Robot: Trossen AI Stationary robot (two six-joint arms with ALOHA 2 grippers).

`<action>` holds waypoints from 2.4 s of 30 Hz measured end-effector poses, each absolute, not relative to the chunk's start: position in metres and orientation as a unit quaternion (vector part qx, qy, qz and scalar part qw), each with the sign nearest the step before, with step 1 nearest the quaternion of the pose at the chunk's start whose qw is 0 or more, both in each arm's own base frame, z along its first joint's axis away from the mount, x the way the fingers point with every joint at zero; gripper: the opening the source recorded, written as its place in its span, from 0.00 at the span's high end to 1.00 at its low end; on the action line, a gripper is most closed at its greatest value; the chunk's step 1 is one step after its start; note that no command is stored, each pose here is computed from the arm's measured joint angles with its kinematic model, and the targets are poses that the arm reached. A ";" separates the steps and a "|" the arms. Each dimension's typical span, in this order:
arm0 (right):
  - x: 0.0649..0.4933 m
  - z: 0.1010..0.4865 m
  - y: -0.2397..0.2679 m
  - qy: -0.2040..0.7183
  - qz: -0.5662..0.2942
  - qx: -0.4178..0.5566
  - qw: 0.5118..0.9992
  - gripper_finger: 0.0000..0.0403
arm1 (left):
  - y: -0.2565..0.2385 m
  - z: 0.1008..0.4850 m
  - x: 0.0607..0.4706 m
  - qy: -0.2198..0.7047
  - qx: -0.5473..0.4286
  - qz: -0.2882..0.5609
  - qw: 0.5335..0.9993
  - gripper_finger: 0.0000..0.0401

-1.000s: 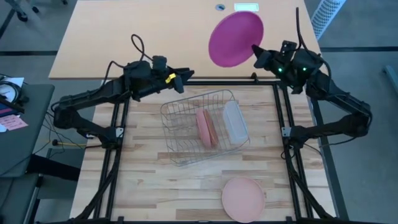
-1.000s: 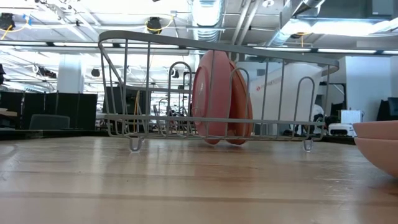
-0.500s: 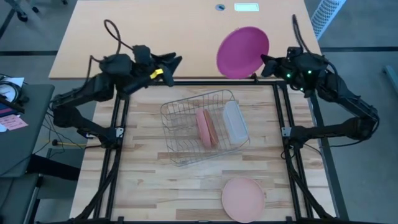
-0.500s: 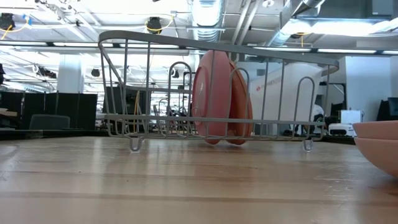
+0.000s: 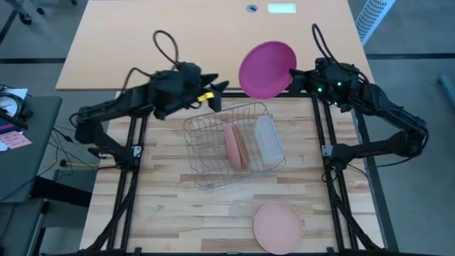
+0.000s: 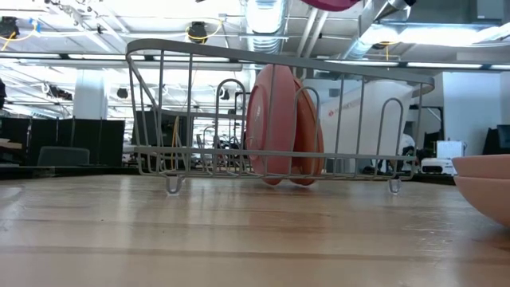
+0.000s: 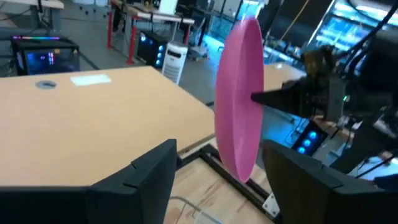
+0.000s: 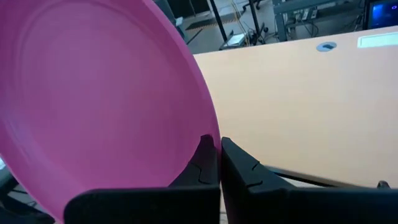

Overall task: Sort dishes
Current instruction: Put the pink plate in the dish rack

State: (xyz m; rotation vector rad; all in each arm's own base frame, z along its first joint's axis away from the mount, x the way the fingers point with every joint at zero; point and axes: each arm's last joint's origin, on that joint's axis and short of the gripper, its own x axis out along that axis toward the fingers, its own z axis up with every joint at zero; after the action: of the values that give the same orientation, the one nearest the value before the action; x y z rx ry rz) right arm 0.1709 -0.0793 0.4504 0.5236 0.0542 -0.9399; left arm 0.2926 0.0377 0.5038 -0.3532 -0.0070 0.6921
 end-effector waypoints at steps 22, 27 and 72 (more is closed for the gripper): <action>0.181 0.441 -0.080 0.065 -0.449 0.244 0.857 1.00 | 0.042 0.484 0.322 0.018 -0.168 0.353 0.920 0.37; 0.182 0.441 -0.079 0.064 -0.446 0.247 0.858 1.00 | 0.044 0.485 0.316 0.010 -0.211 0.351 0.912 0.37; 0.214 0.425 -0.072 0.091 -0.418 0.287 0.857 1.00 | 0.071 0.475 0.305 0.101 -0.190 0.318 0.923 0.60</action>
State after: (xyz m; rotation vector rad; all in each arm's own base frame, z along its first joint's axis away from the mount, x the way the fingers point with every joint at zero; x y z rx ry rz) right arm 0.2138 -0.0723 0.4252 0.6035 0.1922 -0.8791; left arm 0.3050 0.0707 0.4750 -0.3908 0.2065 0.6520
